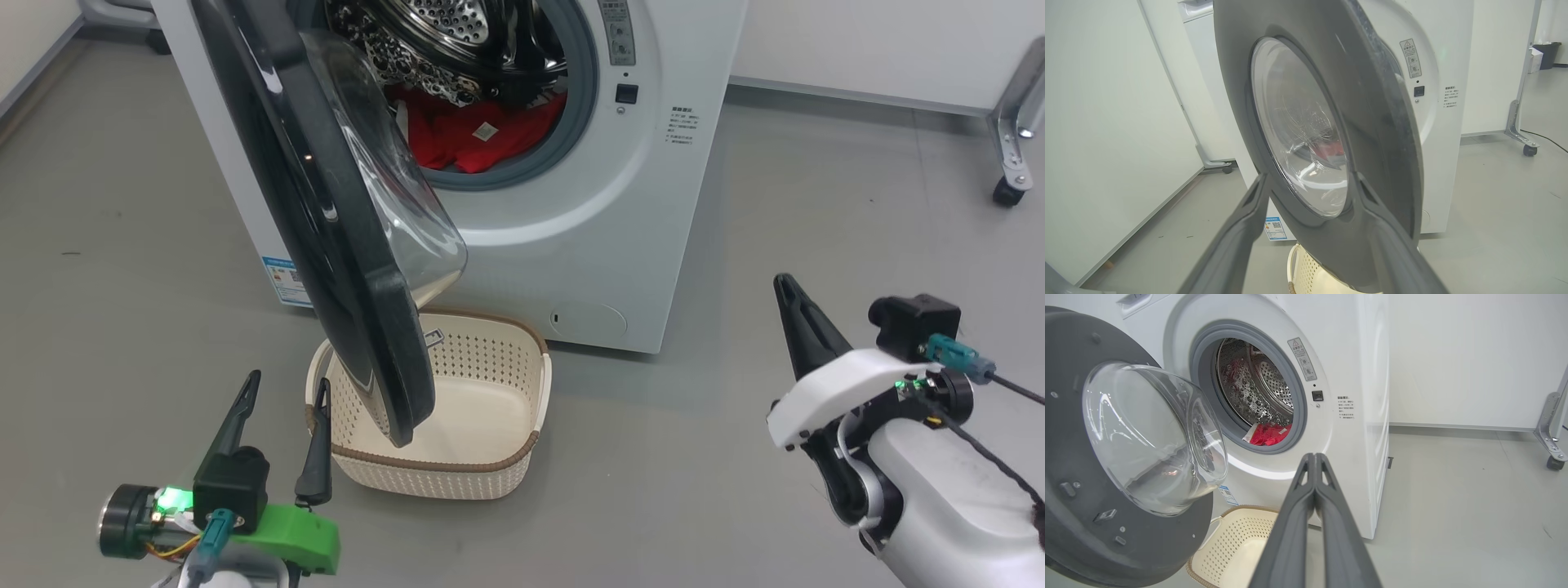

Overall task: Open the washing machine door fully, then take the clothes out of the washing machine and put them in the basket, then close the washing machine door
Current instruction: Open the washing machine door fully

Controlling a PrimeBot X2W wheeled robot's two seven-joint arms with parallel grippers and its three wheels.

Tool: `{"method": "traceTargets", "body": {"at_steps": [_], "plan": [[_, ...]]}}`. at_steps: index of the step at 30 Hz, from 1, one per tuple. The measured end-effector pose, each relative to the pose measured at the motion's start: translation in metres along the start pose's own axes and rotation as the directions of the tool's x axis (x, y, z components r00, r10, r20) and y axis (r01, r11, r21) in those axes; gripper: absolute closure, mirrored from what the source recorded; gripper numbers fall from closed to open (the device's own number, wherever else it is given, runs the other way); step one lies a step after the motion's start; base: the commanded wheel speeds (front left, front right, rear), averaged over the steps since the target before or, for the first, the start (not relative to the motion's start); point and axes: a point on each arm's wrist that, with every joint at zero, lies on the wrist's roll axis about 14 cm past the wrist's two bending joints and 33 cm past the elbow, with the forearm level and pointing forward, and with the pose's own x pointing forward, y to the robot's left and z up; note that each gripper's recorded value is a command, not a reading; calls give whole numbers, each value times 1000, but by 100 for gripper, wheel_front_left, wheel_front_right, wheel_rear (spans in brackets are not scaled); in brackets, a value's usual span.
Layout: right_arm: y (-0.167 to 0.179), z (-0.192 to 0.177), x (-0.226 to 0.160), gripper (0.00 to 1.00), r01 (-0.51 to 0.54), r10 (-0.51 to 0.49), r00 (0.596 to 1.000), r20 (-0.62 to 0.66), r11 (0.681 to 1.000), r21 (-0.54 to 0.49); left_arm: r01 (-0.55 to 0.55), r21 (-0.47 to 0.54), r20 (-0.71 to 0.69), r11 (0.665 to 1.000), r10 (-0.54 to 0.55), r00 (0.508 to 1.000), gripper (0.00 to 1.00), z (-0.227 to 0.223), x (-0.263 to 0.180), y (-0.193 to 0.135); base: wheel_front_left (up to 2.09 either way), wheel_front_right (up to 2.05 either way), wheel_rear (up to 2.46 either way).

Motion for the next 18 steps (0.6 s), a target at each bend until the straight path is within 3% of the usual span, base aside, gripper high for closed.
{"method": "traceTargets", "body": {"at_steps": [11,18], "plan": [[-40,-22,-43,100,151,-152,988,-30,988,-30,15,-8,-10,1000,-16,1000,0,-4,0,-5,0,0,0],[-53,29,-47,100,210,-207,967,146,978,-2,-2,-26,-11,1000,1,1000,0,-4,0,-2,0,0,0]]}}
